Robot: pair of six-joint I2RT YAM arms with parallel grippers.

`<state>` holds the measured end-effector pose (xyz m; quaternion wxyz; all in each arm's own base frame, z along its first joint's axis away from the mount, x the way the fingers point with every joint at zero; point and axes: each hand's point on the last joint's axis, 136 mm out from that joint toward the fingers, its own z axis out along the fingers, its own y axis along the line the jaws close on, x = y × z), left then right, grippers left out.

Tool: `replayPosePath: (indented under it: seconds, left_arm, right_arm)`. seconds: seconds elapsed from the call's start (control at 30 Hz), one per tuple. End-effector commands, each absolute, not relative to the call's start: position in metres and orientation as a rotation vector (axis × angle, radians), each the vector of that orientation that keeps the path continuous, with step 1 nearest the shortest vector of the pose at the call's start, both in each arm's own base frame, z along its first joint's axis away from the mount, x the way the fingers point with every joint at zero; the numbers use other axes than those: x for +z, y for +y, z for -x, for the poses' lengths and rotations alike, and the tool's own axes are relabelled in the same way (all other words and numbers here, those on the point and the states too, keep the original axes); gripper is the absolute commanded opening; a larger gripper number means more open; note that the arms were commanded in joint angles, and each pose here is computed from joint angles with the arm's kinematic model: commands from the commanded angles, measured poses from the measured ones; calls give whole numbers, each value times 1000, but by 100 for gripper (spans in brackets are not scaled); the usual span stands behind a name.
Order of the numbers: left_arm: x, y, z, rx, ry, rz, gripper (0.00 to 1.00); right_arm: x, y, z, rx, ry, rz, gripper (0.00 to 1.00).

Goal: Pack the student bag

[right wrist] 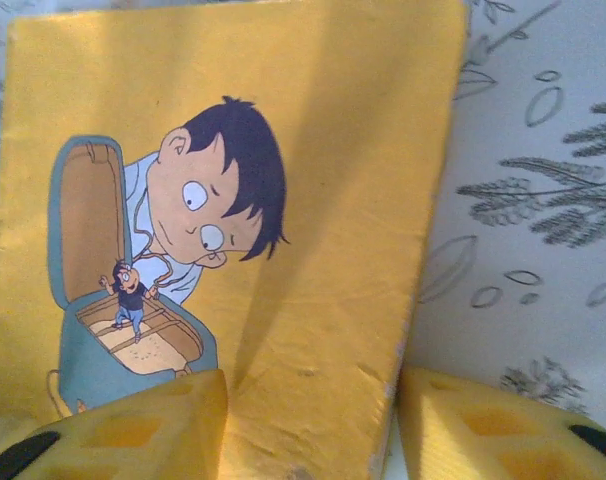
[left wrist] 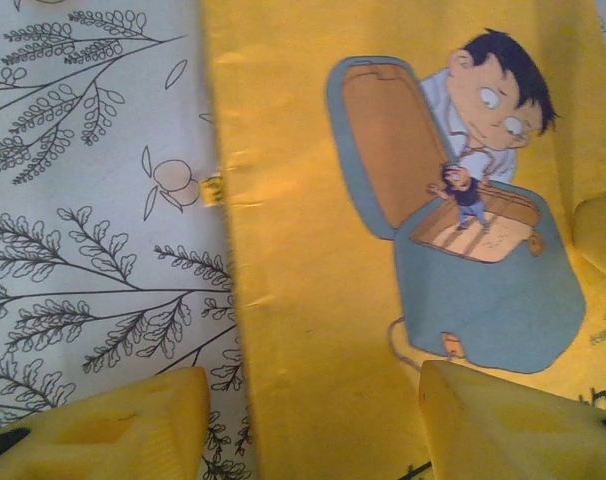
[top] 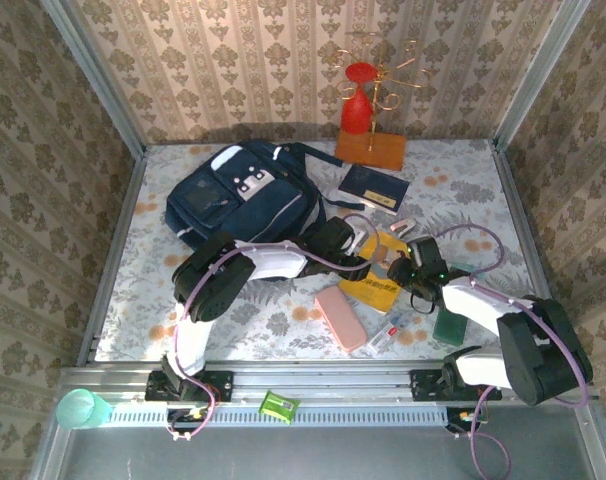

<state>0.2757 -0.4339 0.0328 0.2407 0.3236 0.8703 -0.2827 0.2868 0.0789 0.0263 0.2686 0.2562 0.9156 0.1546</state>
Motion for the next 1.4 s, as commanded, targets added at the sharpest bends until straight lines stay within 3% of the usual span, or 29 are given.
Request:
replayPosePath:
  seconds: [0.0,0.37,0.53,0.8,0.9,1.37]
  left_arm:
    - [9,-428,-253,-795,2469,-914,58]
    - [8,-430,-254,-800,2468,-920,58]
    - [8,-432,-254,-805,2467,-919,58]
    - [17,-431,-257,-796,2452,-914,60]
    - [35,-427,-261,-794,2412,-899,63]
    - [192,-346,-290,-1143,2054,-583,80]
  right_arm:
    - [72,109,-318,679,2267,-614,46]
    - [83,115,-320,754,2190,-572,27]
    - [84,119,-318,758,2193,-524,24]
    - [70,97,-312,571,2250,-535,9]
    - [86,97,-316,565,2220,-495,0]
    - [245,153,-333,996,1863,-195,0]
